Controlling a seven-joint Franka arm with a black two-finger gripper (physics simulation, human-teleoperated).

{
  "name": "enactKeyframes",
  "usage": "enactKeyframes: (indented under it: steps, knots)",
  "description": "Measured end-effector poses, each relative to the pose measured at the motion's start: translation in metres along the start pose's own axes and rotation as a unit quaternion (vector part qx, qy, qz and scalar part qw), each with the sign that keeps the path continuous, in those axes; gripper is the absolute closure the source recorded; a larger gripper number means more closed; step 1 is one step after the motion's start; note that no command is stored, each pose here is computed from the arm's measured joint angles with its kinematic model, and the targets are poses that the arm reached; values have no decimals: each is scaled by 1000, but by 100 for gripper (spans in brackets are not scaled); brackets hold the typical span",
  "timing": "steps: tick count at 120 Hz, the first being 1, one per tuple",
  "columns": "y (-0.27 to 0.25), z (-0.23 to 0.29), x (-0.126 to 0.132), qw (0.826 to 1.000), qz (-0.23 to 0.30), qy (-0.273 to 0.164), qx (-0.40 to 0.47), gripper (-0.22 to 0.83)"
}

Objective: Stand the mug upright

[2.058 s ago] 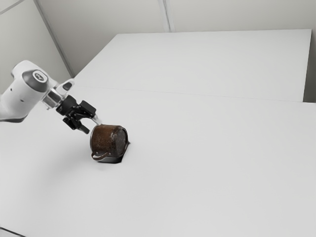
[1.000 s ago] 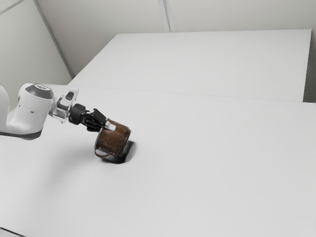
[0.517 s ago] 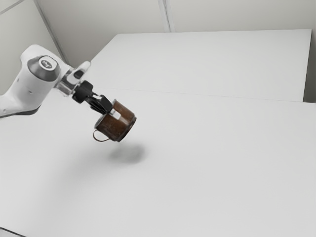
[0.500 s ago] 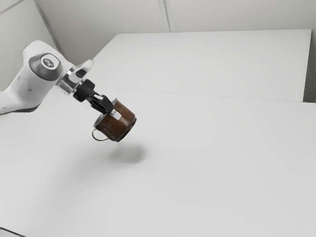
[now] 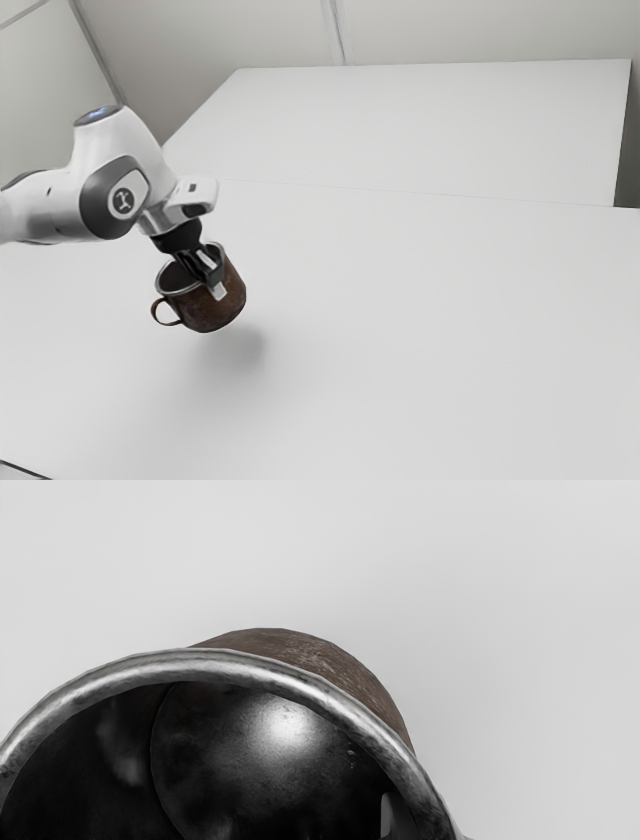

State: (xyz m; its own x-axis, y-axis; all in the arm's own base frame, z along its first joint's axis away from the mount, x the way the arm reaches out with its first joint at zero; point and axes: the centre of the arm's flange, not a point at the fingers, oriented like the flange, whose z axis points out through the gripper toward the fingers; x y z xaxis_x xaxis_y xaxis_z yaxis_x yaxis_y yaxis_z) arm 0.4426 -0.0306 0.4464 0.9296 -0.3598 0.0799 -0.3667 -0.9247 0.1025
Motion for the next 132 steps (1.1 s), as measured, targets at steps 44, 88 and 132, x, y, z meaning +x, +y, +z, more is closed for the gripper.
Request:
enactKeyframes:
  steps: [44,88,132]
  knots:
    - [-4,51,-19,996,-63,51,43,78]
    - [-15,90,-11,993,-104,47,38,77]
    - [-6,86,-2,991,-109,64,38,31]
